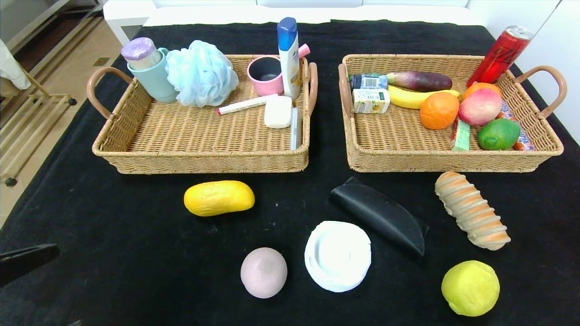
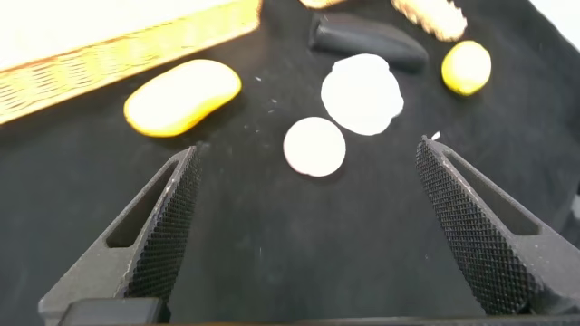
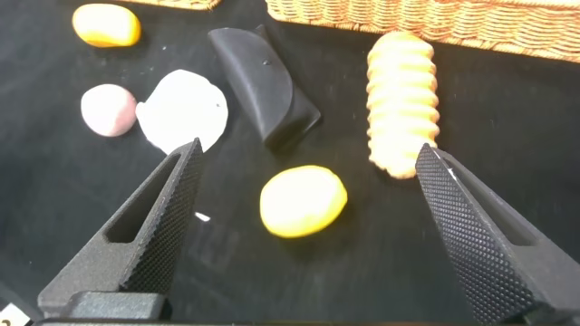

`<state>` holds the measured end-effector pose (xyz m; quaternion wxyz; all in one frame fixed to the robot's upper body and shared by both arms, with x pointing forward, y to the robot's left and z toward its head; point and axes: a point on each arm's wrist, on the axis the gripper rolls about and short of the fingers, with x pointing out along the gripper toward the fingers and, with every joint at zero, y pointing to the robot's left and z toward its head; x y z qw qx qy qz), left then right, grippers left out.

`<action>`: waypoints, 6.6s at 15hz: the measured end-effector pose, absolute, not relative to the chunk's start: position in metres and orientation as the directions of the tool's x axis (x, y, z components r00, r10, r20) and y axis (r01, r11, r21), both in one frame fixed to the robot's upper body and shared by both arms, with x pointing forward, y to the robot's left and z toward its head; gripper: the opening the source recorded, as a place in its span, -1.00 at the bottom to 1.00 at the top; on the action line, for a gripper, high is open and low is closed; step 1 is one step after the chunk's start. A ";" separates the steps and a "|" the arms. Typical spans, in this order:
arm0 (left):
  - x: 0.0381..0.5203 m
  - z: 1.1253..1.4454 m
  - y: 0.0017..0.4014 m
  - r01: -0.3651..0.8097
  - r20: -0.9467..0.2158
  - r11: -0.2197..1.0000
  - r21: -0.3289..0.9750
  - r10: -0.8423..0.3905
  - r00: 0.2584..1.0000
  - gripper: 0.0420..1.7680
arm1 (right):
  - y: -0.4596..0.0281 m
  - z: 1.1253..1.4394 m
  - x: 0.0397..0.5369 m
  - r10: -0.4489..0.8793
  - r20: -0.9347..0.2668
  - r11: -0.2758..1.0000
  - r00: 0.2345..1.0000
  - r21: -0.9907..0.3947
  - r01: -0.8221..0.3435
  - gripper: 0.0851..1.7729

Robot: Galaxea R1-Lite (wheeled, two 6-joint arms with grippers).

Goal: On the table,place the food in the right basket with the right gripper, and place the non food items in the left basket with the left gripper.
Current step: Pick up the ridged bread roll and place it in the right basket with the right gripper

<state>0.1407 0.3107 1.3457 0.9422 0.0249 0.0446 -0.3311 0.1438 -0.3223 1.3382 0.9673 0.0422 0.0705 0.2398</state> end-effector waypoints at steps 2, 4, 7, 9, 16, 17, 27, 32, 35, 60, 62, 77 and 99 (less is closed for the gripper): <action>0.164 1.357 0.303 0.636 -0.137 0.771 0.015 -0.629 0.765 0.94 | -0.318 1.346 0.160 0.454 -0.150 0.890 0.878 0.115 -0.440 0.93; 0.188 1.368 0.295 0.639 -0.161 0.769 0.010 -0.630 0.760 0.94 | -0.310 1.351 0.175 0.440 -0.186 0.898 0.879 0.109 -0.426 0.93; 0.215 1.370 0.286 0.640 -0.209 0.768 -0.002 -0.626 0.751 0.94 | -0.295 1.354 0.192 0.417 -0.232 0.909 0.879 0.089 -0.408 0.93; 0.222 1.363 0.284 0.627 -0.244 0.778 -0.018 -0.612 0.752 0.94 | -0.289 1.351 0.202 0.393 -0.271 0.919 0.878 0.078 -0.387 0.93; 0.225 1.361 0.283 0.612 -0.239 0.791 0.005 -0.594 0.768 0.94 | -0.277 1.347 0.211 0.273 -0.413 0.954 0.869 0.000 -0.300 0.93; 0.224 1.361 0.283 0.612 -0.237 0.791 0.006 -0.594 0.769 0.94 | -0.277 1.351 0.211 0.253 -0.435 0.958 0.864 -0.012 -0.286 0.93; 0.222 1.359 0.284 0.615 -0.239 0.789 0.019 -0.593 0.769 0.94 | -0.270 1.367 0.272 0.033 -0.625 0.991 0.780 -0.081 -0.107 0.93; 0.221 1.359 0.285 0.615 -0.234 0.788 0.023 -0.594 0.770 0.94 | -0.261 1.363 0.314 0.002 -0.654 0.992 0.757 -0.093 -0.083 0.93; 0.221 1.359 0.285 0.614 -0.231 0.789 0.024 -0.593 0.771 0.94 | -0.260 1.356 0.331 -0.011 -0.674 0.993 0.738 -0.097 -0.074 0.93; 0.218 1.360 0.286 0.613 -0.223 0.789 0.030 -0.593 0.774 0.94 | -0.259 1.338 0.352 0.008 -0.699 0.994 0.715 -0.072 -0.082 -0.73; 0.218 1.359 0.286 0.614 -0.224 0.789 0.030 -0.593 0.773 0.94 | -0.259 1.338 0.352 0.009 -0.701 0.993 0.713 -0.075 -0.086 -0.73; 0.217 1.360 0.286 0.614 -0.221 0.788 0.039 -0.592 0.775 0.94 | -0.249 1.424 0.301 0.129 -0.516 0.980 0.847 -0.066 -0.189 -0.74; 0.212 1.365 0.288 0.613 -0.191 0.789 0.050 -0.595 0.781 0.94 | -0.177 1.446 0.422 0.251 -0.123 0.968 0.960 0.047 -0.247 -0.74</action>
